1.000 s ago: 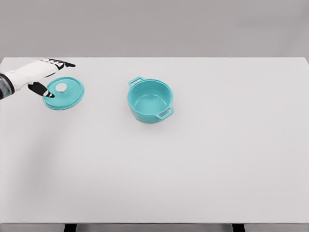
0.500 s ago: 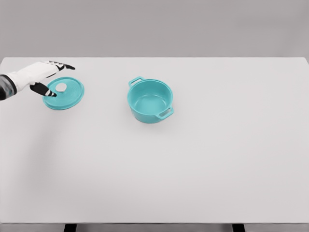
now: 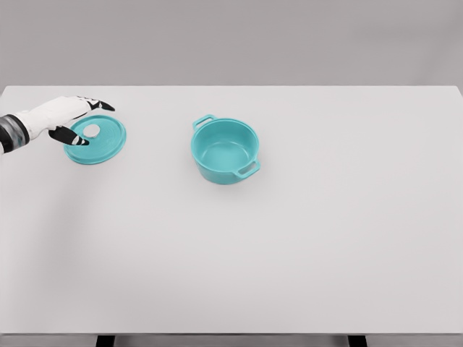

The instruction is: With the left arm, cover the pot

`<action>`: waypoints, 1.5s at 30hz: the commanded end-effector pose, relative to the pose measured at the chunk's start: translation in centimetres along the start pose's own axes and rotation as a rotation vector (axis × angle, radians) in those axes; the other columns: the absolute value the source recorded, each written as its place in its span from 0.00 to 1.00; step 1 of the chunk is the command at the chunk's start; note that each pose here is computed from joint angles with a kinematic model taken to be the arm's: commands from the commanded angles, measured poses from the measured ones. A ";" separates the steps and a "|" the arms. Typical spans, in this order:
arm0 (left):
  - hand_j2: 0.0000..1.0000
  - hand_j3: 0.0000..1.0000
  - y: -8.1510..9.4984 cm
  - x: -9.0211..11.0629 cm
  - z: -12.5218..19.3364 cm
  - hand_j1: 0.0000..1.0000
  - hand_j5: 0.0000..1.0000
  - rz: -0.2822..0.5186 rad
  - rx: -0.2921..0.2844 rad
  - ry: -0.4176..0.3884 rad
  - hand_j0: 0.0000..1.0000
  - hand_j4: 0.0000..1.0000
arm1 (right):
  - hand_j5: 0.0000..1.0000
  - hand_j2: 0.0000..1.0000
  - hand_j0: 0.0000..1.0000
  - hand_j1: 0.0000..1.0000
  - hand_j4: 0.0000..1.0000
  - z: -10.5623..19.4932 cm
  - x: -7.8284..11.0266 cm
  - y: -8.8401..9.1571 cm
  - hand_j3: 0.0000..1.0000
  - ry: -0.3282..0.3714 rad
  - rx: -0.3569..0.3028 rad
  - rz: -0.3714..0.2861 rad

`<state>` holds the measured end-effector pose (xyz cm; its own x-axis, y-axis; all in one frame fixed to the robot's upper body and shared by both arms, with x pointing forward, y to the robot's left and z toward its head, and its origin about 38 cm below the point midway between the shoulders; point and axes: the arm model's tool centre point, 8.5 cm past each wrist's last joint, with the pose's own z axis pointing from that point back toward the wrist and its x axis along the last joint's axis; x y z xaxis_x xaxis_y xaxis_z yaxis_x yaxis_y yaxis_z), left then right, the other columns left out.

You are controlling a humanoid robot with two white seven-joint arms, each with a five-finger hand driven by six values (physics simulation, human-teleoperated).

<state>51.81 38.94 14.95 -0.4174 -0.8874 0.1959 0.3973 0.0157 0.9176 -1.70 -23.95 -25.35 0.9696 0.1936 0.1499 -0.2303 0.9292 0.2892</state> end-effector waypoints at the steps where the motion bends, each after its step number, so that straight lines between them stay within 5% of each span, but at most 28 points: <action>1: 0.79 0.79 0.0 0.0 0.0 0.79 0.79 0.007 0.003 0.000 0.79 0.79 | 1.00 1.00 1.00 1.00 1.00 0.0 0.0 0.0 1.00 0.000 0.000 0.001; 8: 0.78 0.78 -0.4 -0.3 0.2 0.78 0.78 0.005 -0.015 0.008 0.78 0.78 | 1.00 1.00 1.00 1.00 1.00 0.0 0.0 0.0 1.00 0.000 0.000 0.001; 24: 0.58 0.58 -0.9 -0.2 0.3 0.58 0.58 -0.002 -0.046 0.005 0.58 0.58 | 1.00 1.00 1.00 1.00 1.00 0.0 0.0 0.0 1.00 0.000 0.000 0.001; 45: 0.55 0.55 3.4 6.8 -1.1 0.55 0.55 -0.091 0.080 -0.214 0.55 0.55 | 1.00 1.00 1.00 1.00 1.00 0.0 0.0 0.0 1.00 0.000 0.000 0.001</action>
<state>51.23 32.87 18.41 -0.6050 -0.7777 0.1705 0.3013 -0.0254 0.9532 -1.70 -23.95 -25.35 0.9696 0.1936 0.1499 -0.2303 0.9292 0.2892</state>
